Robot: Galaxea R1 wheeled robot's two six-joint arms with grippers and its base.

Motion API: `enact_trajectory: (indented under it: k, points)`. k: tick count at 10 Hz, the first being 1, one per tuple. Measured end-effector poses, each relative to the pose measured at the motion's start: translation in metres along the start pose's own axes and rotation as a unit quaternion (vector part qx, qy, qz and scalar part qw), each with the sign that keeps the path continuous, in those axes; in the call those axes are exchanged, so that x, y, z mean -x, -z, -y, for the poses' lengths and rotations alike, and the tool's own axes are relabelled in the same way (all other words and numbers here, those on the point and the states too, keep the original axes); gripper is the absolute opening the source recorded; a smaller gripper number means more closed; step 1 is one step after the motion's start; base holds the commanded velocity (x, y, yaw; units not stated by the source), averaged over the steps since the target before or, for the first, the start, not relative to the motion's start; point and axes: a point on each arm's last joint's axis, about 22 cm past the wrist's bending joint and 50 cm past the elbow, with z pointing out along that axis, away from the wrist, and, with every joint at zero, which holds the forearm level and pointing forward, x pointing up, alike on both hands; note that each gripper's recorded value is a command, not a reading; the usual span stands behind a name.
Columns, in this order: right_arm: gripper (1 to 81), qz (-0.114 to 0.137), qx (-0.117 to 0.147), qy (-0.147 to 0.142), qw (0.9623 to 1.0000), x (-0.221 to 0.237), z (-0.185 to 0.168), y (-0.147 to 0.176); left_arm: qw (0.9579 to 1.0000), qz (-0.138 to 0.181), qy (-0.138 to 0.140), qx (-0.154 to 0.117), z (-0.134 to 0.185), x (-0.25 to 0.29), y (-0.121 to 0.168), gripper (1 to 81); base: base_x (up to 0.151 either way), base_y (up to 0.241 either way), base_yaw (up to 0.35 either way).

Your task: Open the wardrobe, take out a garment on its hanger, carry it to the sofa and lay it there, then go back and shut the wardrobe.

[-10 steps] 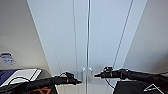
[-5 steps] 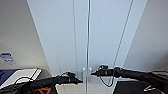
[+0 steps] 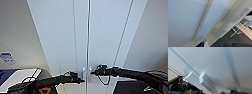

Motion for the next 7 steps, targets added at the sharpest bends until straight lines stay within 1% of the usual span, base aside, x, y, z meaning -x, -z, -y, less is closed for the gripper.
enact_trajectory:
  k: [3, 4, 7]
  points:
    - [81.1, 0.002, -0.020, 0.012, 0.9997, -0.007, 0.031, -0.016, 1.0000, -0.001, -0.005, 0.008, -0.018, -0.016, -0.017, 81.1, 0.000, 0.000, 0.000]
    - [81.1, 0.006, -0.023, 0.015, 0.9996, -0.007, 0.038, -0.019, 0.9999, -0.001, -0.005, 0.010, -0.023, -0.017, -0.023, 81.1, 0.000, 0.000, 0.000]
    - [81.1, 0.006, -0.024, 0.015, 0.9996, -0.007, 0.039, -0.020, 0.9999, 0.010, -0.003, 0.005, -0.026, -0.016, -0.038, 81.1, 0.000, 0.000, 0.000]
